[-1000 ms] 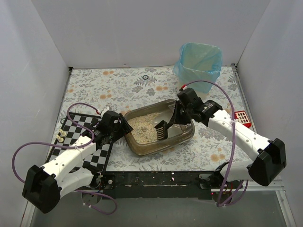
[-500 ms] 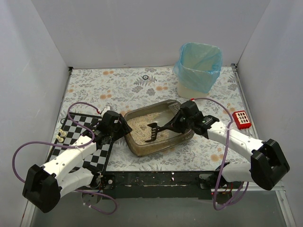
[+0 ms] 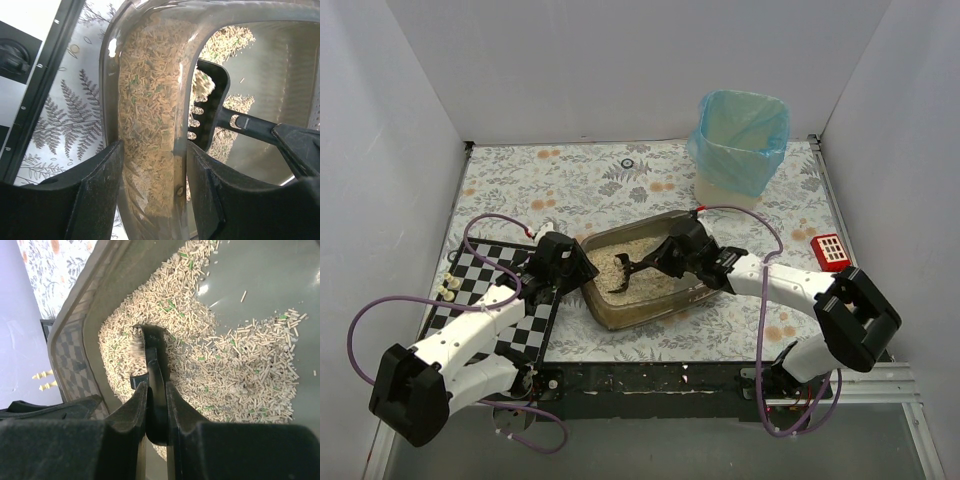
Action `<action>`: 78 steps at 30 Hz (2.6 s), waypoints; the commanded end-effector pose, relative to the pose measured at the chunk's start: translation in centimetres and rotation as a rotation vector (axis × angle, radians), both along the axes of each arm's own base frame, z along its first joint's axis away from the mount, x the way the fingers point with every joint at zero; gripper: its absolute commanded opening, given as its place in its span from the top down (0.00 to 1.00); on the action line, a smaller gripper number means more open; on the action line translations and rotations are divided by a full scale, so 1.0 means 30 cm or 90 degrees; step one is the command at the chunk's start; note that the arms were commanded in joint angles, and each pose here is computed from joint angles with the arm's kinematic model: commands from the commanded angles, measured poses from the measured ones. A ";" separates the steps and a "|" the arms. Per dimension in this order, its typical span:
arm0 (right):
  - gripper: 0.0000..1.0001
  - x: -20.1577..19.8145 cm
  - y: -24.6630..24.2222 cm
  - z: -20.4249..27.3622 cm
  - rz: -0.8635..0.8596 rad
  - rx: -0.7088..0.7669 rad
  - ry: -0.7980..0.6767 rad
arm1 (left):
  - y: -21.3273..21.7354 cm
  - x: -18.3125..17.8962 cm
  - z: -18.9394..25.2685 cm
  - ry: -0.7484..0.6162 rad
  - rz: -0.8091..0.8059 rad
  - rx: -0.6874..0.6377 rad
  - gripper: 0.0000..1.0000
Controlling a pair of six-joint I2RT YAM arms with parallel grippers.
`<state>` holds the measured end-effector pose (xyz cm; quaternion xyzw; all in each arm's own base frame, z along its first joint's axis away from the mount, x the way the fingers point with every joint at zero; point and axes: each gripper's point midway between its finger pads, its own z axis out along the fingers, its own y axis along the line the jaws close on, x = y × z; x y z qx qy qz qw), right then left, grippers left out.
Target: Clean the litter box
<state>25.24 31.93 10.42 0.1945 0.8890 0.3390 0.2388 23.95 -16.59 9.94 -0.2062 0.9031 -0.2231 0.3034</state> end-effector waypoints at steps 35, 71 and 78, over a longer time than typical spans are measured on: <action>0.99 -0.138 -0.081 0.197 -0.079 0.282 -0.164 | 0.017 -0.044 0.192 -0.069 0.032 -0.087 0.02; 0.99 -0.154 -0.364 0.354 -0.231 0.468 -0.331 | -0.047 -0.112 0.257 -0.113 -0.057 -0.177 0.02; 0.99 -0.170 -0.393 0.301 -0.245 0.487 -0.313 | -0.053 -0.125 0.251 -0.112 -0.065 -0.189 0.02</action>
